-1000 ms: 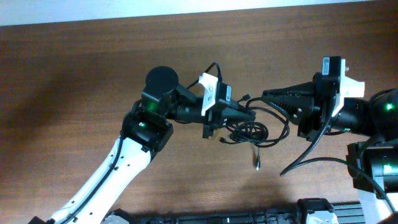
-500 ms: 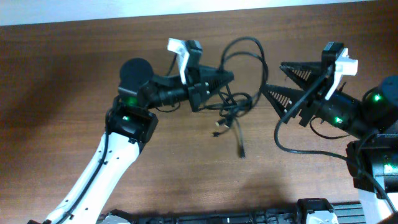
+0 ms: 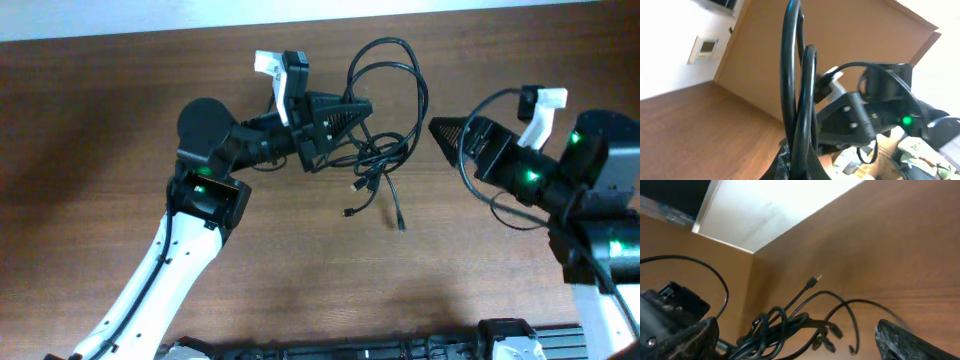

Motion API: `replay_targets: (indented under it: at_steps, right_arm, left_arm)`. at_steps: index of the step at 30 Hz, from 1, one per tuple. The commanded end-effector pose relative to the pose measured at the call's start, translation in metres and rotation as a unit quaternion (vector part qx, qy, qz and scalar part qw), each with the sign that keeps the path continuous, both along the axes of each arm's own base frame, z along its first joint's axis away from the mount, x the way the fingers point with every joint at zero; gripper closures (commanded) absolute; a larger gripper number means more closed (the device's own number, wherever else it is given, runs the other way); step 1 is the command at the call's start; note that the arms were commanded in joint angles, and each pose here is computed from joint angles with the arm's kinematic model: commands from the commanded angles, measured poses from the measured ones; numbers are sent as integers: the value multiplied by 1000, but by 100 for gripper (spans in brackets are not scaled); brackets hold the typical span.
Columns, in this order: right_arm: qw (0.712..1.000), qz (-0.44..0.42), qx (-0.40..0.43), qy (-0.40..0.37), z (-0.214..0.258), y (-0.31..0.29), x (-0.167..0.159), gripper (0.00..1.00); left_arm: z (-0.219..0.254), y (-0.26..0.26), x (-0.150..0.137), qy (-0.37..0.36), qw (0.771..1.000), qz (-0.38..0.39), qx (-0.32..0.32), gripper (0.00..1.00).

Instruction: Untangle cables

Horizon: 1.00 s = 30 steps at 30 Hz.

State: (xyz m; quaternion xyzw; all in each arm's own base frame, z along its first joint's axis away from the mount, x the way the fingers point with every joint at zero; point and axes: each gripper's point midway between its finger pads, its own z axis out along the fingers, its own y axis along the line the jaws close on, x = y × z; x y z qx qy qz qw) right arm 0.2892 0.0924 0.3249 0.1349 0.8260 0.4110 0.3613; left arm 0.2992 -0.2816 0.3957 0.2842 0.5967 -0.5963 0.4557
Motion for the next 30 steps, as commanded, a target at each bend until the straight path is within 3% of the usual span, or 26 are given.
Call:
replay_targets:
  at_steps: [1, 9, 14, 20, 22, 28, 30]
  right_arm:
    - [993, 80, 77, 37, 4, 27, -9, 1]
    - [969, 181, 149, 78, 3, 50, -18, 3]
    - [969, 182, 149, 79, 3, 51, -18, 33]
    - [969, 181, 149, 78, 3, 51, -18, 39]
    - [969, 181, 149, 78, 3, 51, -18, 50]
    - [969, 182, 149, 78, 3, 51, -18, 95]
    - [970, 180, 144, 75, 2, 50, -17, 96]
  left_arm:
    - [14, 4, -3, -24, 1000, 3, -14, 100]
    - [20, 4, -6, -42, 999, 0, -20, 100]
    - [22, -2, -13, -55, 998, -9, -21, 100]
    - [31, -24, -41, -107, 993, -47, -31, 100]
    - [31, -26, -44, -110, 992, -51, -32, 100]
    - [32, -25, -42, -109, 992, -46, -33, 100]
    - [33, -23, -36, -107, 993, -32, -35, 100]
